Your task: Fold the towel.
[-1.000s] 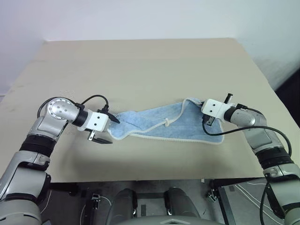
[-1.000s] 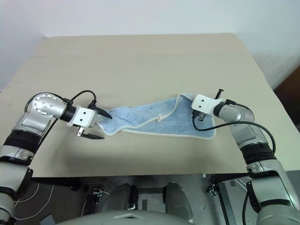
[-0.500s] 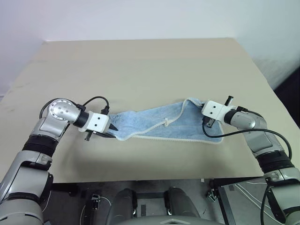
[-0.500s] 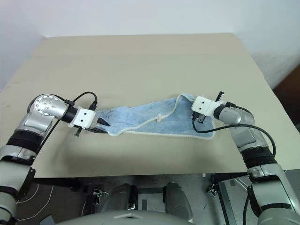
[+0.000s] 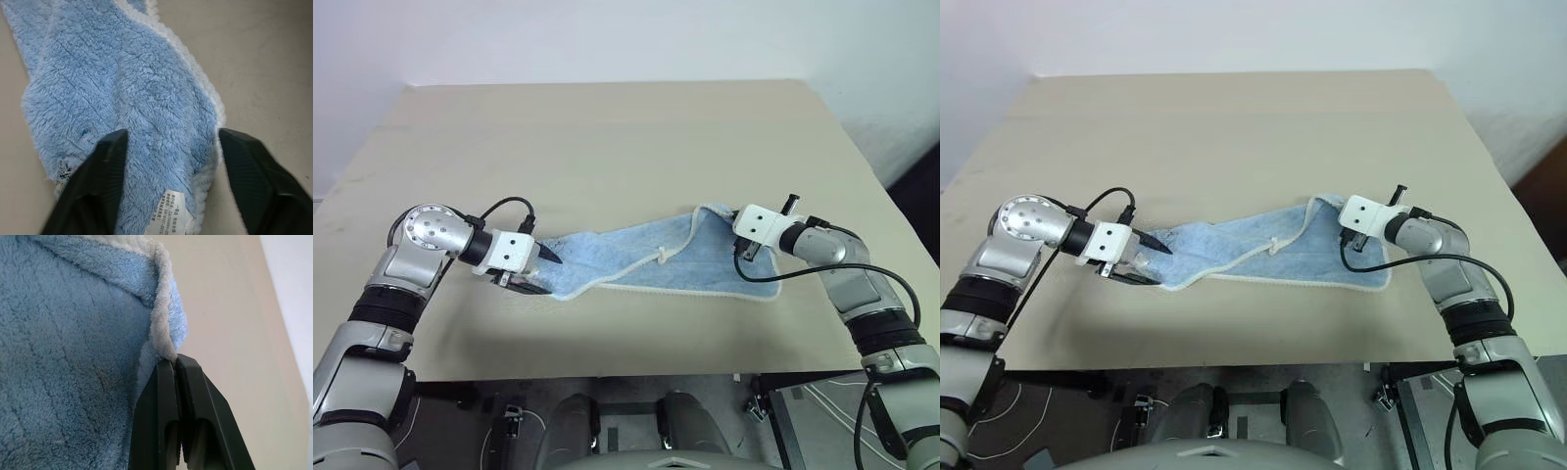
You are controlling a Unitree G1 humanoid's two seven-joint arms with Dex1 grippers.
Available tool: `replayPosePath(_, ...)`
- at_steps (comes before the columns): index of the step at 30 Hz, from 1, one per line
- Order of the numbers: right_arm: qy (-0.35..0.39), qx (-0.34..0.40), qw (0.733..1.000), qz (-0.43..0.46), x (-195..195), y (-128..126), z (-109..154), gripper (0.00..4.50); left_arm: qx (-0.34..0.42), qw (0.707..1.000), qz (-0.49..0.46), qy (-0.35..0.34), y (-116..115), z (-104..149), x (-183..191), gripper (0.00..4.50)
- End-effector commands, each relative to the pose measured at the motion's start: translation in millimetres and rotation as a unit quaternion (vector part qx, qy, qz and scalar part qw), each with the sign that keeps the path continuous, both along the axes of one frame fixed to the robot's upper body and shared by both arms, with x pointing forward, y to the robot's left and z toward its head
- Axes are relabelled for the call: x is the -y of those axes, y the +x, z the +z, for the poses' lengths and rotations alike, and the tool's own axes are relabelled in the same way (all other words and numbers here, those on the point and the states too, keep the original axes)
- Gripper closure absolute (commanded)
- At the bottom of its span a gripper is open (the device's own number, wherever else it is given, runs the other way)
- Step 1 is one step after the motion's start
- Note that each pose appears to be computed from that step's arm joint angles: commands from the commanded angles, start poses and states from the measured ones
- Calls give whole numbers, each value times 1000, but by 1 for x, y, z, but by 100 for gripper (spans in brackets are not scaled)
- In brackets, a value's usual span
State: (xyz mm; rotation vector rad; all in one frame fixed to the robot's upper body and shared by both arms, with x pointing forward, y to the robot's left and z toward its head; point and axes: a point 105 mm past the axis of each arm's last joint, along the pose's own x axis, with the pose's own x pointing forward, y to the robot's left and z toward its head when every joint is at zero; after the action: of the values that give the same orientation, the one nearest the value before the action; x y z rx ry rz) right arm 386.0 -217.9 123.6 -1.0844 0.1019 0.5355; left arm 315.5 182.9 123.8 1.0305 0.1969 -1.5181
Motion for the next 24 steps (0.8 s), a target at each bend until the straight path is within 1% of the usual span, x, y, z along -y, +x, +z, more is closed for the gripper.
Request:
replayPosePath(1, 6, 25, 1000, 6, -4, 3, 13, 450, 23, 1000, -12, -13, -1, 9, 3, 112)
replayPosePath(4, 6, 25, 1000, 5, -3, 2, 13, 450, 11, 999, -33, -19, -8, 9, 10, 112)
replayPosePath(7, 6, 24, 1000, 5, -3, 2, 13, 450, -6, 999, -47, -11, -16, 6, 12, 112)
replayPosePath(11, 6, 25, 1000, 3, -2, 1, 13, 450, -36, 998, -51, 13, -22, -1, 9, 112)
replayPosePath(16, 5, 23, 1000, 1, 0, 1, 12, 450, -58, 996, -50, 33, -28, -2, 5, 112)
replayPosePath(22, 6, 23, 1000, -1, 0, 0, 12, 450, -50, 995, -45, 71, -23, -17, 0, 112)
replayPosePath(24, 6, 24, 1000, 0, 0, 0, 12, 450, -34, 996, -43, 76, -18, -20, 2, 112)
